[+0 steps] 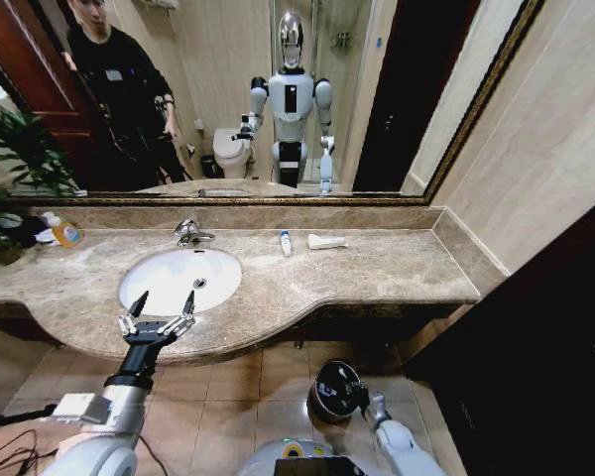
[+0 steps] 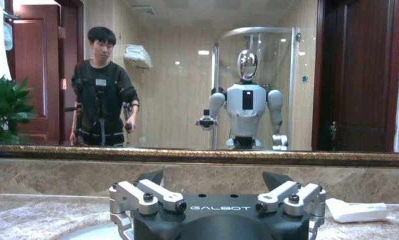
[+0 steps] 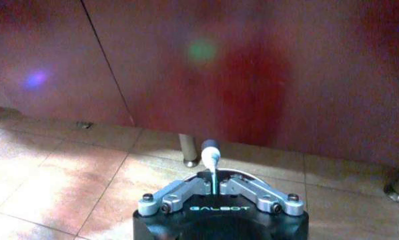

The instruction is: Pick up the trash from the sink and place it in the trash bin.

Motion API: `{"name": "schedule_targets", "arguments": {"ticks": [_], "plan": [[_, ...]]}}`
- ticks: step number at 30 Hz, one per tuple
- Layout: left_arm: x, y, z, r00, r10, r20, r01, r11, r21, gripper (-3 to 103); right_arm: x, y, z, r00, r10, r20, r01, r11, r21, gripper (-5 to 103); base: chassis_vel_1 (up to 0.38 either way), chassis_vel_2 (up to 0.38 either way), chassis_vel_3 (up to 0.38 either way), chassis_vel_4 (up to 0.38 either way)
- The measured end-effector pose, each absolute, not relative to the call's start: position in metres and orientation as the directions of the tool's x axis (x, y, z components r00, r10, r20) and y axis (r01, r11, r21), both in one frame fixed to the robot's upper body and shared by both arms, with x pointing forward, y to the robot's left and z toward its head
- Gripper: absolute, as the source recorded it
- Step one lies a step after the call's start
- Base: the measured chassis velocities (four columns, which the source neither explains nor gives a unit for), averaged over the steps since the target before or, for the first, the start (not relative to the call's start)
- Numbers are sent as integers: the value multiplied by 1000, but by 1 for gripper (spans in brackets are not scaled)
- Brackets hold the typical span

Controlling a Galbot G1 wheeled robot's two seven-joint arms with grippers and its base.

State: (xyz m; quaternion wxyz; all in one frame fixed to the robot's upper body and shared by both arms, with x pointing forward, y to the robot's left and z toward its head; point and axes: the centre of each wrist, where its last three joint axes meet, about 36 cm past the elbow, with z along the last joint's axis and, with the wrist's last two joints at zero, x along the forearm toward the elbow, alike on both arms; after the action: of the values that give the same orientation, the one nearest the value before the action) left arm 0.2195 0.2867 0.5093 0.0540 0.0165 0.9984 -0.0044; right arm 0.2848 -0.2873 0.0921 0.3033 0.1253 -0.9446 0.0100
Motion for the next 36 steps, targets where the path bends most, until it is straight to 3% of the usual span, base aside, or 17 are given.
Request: {"name": "schedule_targets", "arguments": {"ticks": [9, 11, 13, 17, 21, 29, 31, 34, 36], "plan": [[219, 287, 509, -994, 32, -108, 33, 999, -7, 100, 282, -280, 91, -791, -227, 568, -246, 968, 44, -2, 0, 0, 0, 0], [219, 287, 509, -994, 32, -108, 33, 999, -7, 100, 283, -278, 93, -795, -221, 565, -246, 969, 34, 8, 0, 0, 0, 0], [219, 287, 509, -994, 32, -108, 33, 999, -7, 100, 283, -278, 93, -795, -221, 565, -247, 968, 30, 8, 0, 0, 0, 0], [219, 287, 509, -994, 32, -108, 33, 999, -7, 100, 283, -276, 93, -806, -204, 556, -240, 971, 10, 29, 0, 0, 0, 0], [219, 287, 509, -994, 32, -108, 33, 999, -7, 100, 283, -273, 94, -813, -197, 548, -232, 973, 6, 35, 0, 0, 0, 0], [219, 287, 509, -994, 32, -108, 33, 999, -7, 100, 281, -276, 100, -818, -199, 540, -239, 971, -4, 73, 0, 0, 0, 0], [219, 287, 509, -994, 32, -108, 33, 999, -7, 100, 280, -276, 100, -817, -199, 541, -240, 971, -5, 73, 0, 0, 0, 0], [219, 287, 509, -994, 32, -108, 33, 999, -7, 100, 279, -275, 101, -817, -202, 541, -244, 970, -6, 90, 0, 0, 0, 0], [219, 287, 509, -994, 32, -108, 33, 999, -7, 100, 278, -274, 101, -817, -204, 540, -246, 969, -6, 95, 0, 0, 0, 0]]}}
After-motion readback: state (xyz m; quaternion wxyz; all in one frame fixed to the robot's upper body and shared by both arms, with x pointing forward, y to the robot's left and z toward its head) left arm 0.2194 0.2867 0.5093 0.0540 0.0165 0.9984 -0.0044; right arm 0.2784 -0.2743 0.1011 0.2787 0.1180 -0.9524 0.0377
